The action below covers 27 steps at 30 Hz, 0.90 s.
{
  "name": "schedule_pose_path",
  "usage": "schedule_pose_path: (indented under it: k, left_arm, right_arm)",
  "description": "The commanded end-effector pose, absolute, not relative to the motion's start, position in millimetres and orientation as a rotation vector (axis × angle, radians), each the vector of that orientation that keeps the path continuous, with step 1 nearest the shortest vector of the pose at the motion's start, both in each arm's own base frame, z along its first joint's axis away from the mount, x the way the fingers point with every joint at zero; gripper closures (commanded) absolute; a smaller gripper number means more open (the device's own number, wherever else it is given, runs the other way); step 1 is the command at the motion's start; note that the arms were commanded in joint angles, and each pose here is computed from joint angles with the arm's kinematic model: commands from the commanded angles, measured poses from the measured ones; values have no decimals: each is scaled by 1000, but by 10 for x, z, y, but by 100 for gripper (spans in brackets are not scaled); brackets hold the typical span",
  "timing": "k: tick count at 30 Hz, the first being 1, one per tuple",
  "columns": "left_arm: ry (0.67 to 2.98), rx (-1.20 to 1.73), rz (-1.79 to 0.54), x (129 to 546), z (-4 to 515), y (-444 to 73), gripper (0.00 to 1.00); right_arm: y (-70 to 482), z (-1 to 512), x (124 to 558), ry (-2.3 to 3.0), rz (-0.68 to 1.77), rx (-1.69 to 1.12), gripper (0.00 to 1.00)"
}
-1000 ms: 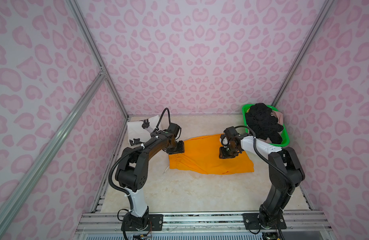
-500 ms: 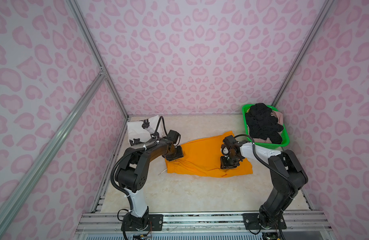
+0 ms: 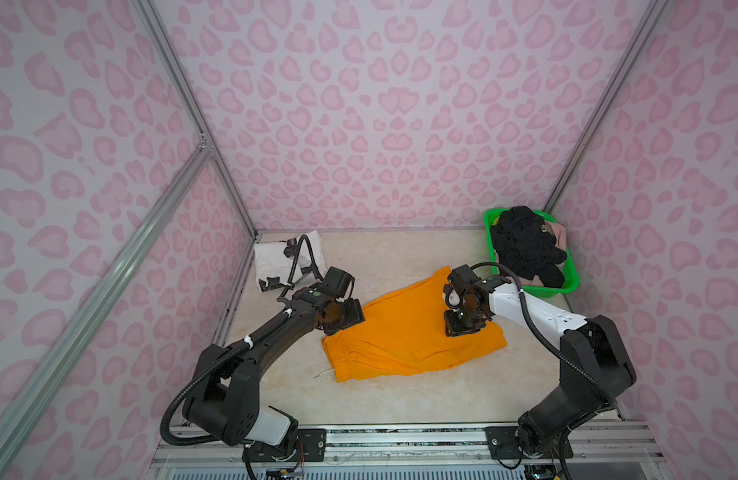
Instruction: Fold and stack the mixed laundry pile
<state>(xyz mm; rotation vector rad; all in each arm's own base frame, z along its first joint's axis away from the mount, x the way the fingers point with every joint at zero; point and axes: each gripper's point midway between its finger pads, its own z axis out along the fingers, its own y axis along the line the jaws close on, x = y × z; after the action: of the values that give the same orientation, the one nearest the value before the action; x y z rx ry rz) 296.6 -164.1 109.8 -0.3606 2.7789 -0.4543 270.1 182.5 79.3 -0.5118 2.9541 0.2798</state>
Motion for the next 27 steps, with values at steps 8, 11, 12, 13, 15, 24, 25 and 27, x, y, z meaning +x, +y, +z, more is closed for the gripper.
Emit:
schedule_pose_path:
  k: [8,11,12,13,15,24,25,27]
  left_arm:
    - [2800,-592,-249,2345,880,-1061,22]
    - [2772,-628,-310,2163,845,-1017,13]
    - [2763,-636,-332,2119,838,-1011,13]
    - [2753,-642,-348,2080,824,-1001,13]
    - [2748,-644,-387,2029,757,-1016,14]
    - [2730,-471,-430,2312,623,-1197,20]
    - [2744,-466,-396,2330,589,-1178,20]
    - [2775,-467,-358,2336,486,-1163,21]
  right_arm:
    - [2531,1027,2777,2835,482,-744,59]
    - [2772,1023,2799,2811,518,-807,60]
    - [2840,1024,2807,2804,528,-824,60]
    - [2920,1008,2810,2800,541,-844,60]
    - [3042,973,2833,2792,564,-865,60]
    - [3380,825,2844,2802,673,-889,64]
    - [3392,809,2834,2806,675,-890,65]
    - [3418,792,2815,2813,685,-889,65]
